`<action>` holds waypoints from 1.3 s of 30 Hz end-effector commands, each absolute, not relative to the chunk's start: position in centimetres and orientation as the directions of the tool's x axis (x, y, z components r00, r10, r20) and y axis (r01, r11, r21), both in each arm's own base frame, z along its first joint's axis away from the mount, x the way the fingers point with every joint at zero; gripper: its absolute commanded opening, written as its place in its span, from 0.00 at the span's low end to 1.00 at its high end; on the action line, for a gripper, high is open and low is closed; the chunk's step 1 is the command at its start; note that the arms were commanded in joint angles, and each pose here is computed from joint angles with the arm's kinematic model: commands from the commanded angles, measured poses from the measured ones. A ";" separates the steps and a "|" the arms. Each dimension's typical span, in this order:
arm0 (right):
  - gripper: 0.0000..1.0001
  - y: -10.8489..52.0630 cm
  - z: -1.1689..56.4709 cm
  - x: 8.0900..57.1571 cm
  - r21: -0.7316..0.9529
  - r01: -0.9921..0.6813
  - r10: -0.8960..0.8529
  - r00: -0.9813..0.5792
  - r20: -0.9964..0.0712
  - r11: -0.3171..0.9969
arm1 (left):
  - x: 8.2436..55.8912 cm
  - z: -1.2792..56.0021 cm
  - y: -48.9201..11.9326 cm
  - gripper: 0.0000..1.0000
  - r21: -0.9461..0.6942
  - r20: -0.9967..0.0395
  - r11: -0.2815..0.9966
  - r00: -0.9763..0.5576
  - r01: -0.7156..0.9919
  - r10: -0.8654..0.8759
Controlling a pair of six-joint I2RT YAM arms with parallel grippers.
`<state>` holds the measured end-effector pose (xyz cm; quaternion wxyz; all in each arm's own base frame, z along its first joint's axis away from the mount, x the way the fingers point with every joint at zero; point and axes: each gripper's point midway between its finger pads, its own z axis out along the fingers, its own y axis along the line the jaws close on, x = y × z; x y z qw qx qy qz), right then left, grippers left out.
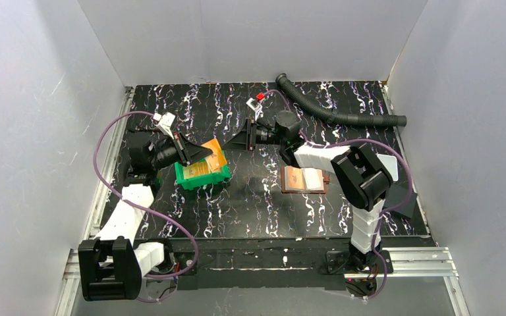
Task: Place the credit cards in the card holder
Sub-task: Place the credit card in the storage box.
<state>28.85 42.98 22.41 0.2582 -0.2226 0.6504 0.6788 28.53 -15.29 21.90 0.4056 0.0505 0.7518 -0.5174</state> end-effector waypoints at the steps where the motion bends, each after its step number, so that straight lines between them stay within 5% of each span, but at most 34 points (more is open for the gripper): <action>1: 0.44 43.4 24.9 27.4 0.741 -0.646 0.055 -0.759 -0.649 -0.181 | 27.6 23.2 -15.9 0.00 -0.700 -0.708 0.426 -0.636 0.574 -0.308; 13: 0.18 43.1 26.1 27.0 0.759 -0.563 0.096 -0.819 -0.566 -0.326 | 27.1 23.3 -16.5 0.00 -0.702 -0.707 0.401 -0.641 0.589 -0.299; 21: 0.27 42.5 27.3 27.1 0.758 -0.513 0.139 -0.853 -0.504 -0.402 | 27.0 23.5 -16.5 0.00 -0.704 -0.707 0.394 -0.639 0.591 -0.303; 33: 0.16 42.0 27.3 28.1 0.774 -0.457 0.177 -0.888 -0.424 -0.437 | 26.9 23.6 -16.6 0.00 -0.706 -0.706 0.386 -0.638 0.594 -0.308; 39: 0.25 42.4 27.6 27.7 0.766 -0.469 0.165 -0.880 -0.445 -0.439 | 27.0 23.8 -16.6 0.00 -0.710 -0.702 0.378 -0.640 0.594 -0.311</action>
